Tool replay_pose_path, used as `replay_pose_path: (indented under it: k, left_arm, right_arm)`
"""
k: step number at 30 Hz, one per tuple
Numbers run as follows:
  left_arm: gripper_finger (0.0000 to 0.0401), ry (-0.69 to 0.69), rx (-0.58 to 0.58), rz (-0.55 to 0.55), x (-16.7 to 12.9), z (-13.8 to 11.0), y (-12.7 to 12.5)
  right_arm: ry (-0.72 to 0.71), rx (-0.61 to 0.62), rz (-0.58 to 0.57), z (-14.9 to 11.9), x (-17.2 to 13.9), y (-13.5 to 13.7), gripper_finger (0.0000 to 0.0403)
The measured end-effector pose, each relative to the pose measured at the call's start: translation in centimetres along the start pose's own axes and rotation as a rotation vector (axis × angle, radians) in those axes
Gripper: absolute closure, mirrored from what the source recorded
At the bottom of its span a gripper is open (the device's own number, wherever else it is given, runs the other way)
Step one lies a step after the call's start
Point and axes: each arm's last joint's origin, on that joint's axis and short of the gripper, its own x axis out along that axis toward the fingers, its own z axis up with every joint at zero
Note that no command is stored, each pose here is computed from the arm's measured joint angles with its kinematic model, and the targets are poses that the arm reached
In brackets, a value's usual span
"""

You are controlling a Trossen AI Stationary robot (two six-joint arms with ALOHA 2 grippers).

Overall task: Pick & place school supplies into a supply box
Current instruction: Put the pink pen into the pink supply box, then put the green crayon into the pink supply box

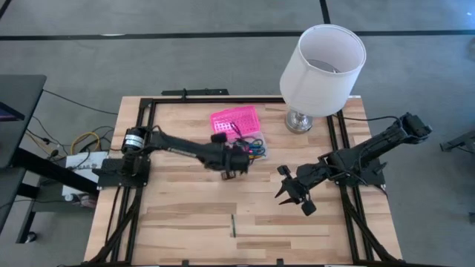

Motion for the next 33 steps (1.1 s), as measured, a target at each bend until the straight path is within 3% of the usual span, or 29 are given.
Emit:
replay_pose_path:
  k: [12, 23, 27, 33]
  left_arm:
    - [0.0366, -0.005, -0.111, -0.197, 3.4, 1.7, 5.2]
    - [0.0268, -0.02, -0.027, -0.128, 3.2, 1.7, 5.1]
    - [0.026, -0.019, 0.024, -0.1, 1.4, 1.2, 5.5]
    - [0.0259, -0.087, 0.056, -0.136, -4.5, -0.2, 5.0]
  right_arm:
    - [-0.001, -0.019, 0.022, 0.1, 0.1, 0.7, 0.0289]
    - [0.005, -0.028, -0.027, 0.1, 0.1, 0.5, 0.0289]
    - [-0.024, -0.082, -0.05, 0.3, 0.6, 0.2, 0.0289]
    - [-0.056, -0.182, -0.056, 0.3, 3.4, -0.7, 0.0289]
